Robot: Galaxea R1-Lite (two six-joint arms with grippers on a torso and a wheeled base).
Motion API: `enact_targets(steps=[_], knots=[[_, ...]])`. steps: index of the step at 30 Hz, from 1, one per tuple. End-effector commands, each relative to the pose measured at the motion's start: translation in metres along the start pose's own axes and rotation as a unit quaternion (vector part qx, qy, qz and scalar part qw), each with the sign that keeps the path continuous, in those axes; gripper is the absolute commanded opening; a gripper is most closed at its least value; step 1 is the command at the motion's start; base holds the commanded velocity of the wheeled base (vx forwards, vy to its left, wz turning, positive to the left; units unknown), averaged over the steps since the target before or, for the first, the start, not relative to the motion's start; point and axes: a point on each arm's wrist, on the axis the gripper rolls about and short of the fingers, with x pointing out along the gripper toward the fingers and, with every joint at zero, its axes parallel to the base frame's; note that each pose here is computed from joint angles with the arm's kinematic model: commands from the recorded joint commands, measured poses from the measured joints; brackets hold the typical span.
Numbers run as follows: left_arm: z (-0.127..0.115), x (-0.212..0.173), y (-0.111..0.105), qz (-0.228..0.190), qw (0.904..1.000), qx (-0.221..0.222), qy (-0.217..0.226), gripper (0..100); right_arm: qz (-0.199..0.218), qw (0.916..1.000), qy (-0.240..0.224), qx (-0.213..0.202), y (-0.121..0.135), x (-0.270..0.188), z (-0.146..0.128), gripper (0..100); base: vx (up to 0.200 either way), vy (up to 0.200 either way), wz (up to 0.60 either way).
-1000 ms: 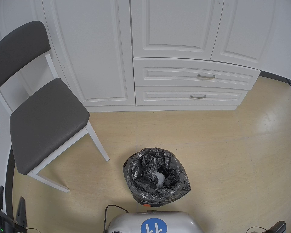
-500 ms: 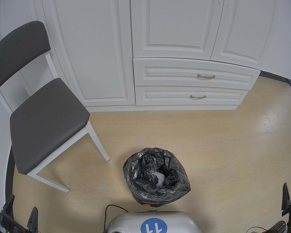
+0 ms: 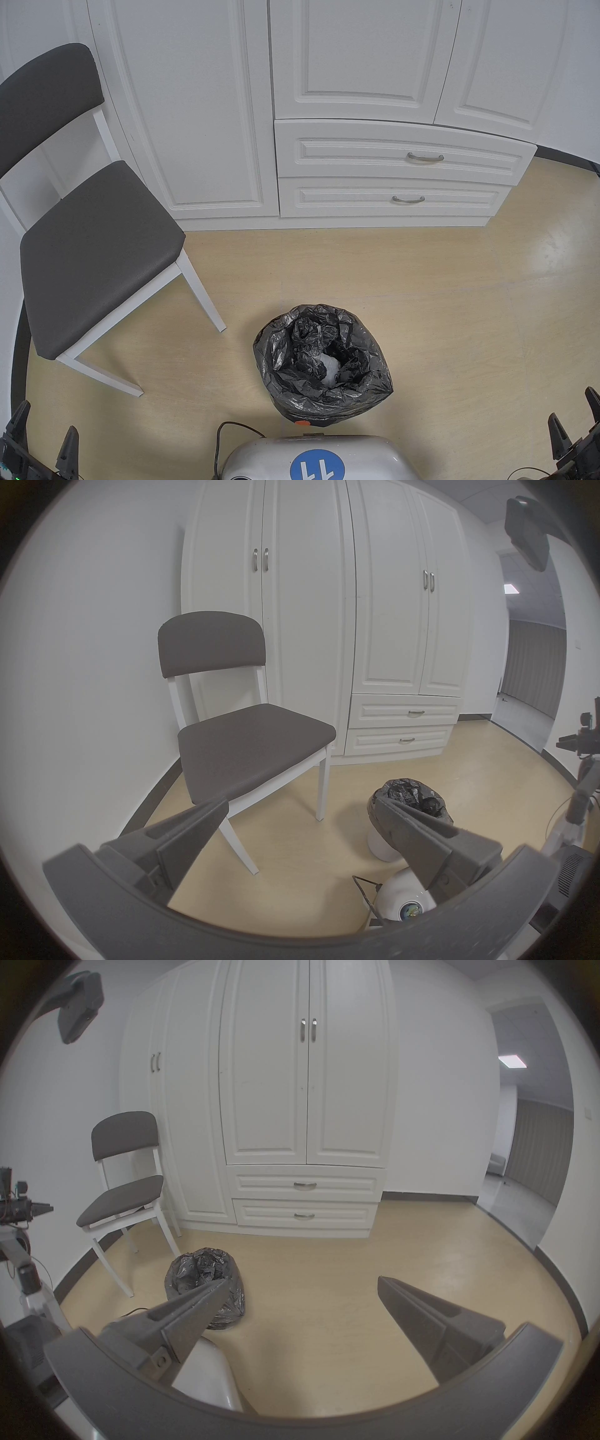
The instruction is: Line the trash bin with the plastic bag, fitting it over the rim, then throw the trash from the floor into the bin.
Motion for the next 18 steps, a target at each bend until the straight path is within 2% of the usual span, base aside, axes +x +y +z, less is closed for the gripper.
enact_targets(steps=[1, 18], knots=[[-0.0043, 0.0003, -0.0001, -0.001, 1.0000, 0.002, 0.002, 100, -0.002, 0.9998, -0.005, 0.018, -0.0002, -0.0009, -0.0011, 100, 0.000, 0.000, 0.00], [-0.0047, 0.0004, -0.0001, 0.000, 1.0000, 0.000, 0.003, 100, -0.010, 0.9997, -0.016, 0.017, -0.0005, 0.0000, -0.0010, 100, 0.000, 0.000, 0.00]])
